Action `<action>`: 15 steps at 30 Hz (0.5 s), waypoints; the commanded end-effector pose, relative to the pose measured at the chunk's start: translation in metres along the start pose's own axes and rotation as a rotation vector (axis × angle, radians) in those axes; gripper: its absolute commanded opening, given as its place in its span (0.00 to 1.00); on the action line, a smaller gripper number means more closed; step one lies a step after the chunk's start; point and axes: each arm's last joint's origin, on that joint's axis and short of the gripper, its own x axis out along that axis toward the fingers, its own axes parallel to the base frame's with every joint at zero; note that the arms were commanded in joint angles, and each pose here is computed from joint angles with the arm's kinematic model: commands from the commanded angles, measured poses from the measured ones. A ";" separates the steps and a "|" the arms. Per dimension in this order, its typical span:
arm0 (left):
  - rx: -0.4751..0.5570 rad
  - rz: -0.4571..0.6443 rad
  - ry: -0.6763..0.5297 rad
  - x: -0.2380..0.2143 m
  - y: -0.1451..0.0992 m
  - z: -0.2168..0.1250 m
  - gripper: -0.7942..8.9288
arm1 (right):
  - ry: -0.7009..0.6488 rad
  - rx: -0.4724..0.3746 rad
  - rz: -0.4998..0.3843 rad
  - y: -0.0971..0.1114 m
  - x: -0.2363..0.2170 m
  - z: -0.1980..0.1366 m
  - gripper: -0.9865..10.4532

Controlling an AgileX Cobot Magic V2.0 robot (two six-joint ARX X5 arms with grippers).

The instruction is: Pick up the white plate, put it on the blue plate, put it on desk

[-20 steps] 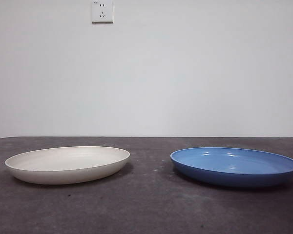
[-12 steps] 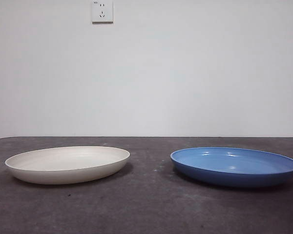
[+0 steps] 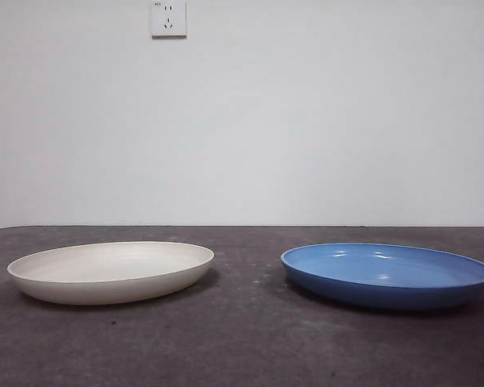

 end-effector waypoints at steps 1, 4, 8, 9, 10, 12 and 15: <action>-0.007 -0.022 -0.043 -0.008 -0.010 0.018 0.09 | -0.063 0.001 0.018 0.010 -0.008 0.020 0.09; -0.007 -0.022 -0.041 -0.015 -0.018 0.031 0.09 | -0.100 -0.015 0.031 0.020 -0.017 0.038 0.09; 0.008 -0.017 -0.031 -0.024 -0.030 0.052 0.09 | -0.119 -0.038 0.021 0.032 -0.027 0.061 0.09; 0.024 -0.017 -0.024 -0.026 -0.033 0.058 0.09 | -0.114 -0.050 0.019 0.035 -0.029 0.066 0.09; 0.040 -0.018 -0.015 -0.028 -0.036 0.063 0.09 | -0.105 -0.059 0.015 0.038 -0.030 0.071 0.09; 0.084 -0.034 0.020 -0.031 -0.044 0.075 0.09 | -0.072 -0.077 0.000 0.042 -0.032 0.081 0.09; 0.144 -0.048 0.114 -0.033 -0.053 0.090 0.09 | 0.010 -0.095 -0.018 0.048 -0.031 0.094 0.09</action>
